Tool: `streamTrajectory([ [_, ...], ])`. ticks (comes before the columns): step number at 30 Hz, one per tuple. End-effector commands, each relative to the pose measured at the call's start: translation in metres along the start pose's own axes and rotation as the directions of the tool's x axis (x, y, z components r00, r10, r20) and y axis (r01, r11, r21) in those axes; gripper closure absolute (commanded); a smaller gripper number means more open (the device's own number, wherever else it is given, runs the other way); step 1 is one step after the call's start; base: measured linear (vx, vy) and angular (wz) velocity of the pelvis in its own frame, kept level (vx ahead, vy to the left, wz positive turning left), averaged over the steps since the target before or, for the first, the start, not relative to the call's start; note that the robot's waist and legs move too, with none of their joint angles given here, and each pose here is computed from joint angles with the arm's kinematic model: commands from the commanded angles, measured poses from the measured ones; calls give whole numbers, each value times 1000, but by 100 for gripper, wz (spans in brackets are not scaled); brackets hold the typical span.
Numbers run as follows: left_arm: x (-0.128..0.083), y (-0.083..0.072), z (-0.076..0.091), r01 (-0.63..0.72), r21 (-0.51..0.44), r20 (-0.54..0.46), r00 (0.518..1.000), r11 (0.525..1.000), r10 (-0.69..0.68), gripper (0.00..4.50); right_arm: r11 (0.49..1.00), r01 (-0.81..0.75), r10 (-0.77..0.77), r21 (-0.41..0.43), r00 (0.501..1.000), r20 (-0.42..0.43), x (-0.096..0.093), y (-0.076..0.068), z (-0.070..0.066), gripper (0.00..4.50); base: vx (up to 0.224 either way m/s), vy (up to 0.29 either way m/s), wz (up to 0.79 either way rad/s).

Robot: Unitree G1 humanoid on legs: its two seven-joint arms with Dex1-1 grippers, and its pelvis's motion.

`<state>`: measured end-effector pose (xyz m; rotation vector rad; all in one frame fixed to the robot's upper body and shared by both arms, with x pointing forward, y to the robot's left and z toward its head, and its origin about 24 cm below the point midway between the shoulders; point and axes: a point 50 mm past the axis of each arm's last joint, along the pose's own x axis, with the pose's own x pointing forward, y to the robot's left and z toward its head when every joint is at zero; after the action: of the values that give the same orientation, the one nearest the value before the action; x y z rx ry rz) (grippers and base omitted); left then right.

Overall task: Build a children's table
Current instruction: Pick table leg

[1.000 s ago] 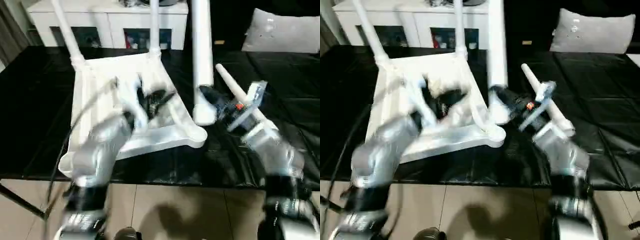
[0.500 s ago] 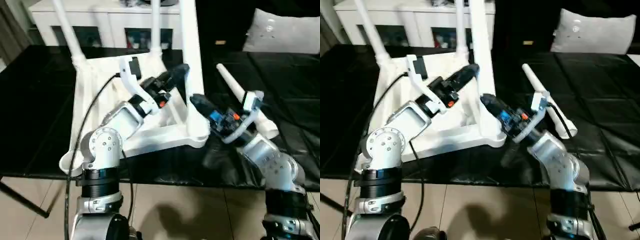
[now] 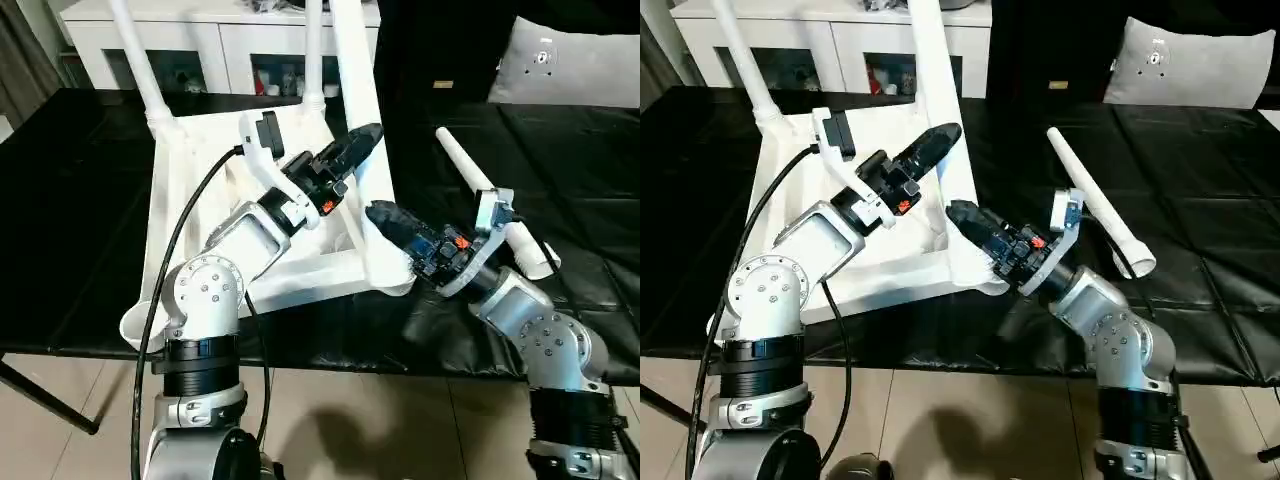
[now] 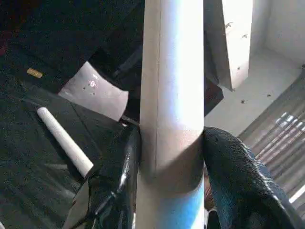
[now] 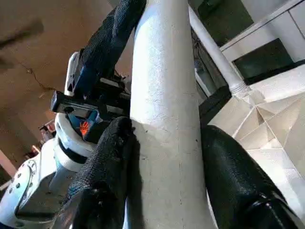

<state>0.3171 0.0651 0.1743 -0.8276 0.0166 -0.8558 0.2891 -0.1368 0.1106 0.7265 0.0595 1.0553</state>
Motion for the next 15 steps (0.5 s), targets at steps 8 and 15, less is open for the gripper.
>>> streamTrajectory([
  [8,5,-8,1,26,77,7,1000,997,-27,270,998,20,-23,-52,997,-68,3,0,-6,267,0,0,0],
  [15,4,-3,9,-7,117,41,999,993,3,270,996,67,-71,-59,995,-72,5,-7,-1,232,0,0,0],
])
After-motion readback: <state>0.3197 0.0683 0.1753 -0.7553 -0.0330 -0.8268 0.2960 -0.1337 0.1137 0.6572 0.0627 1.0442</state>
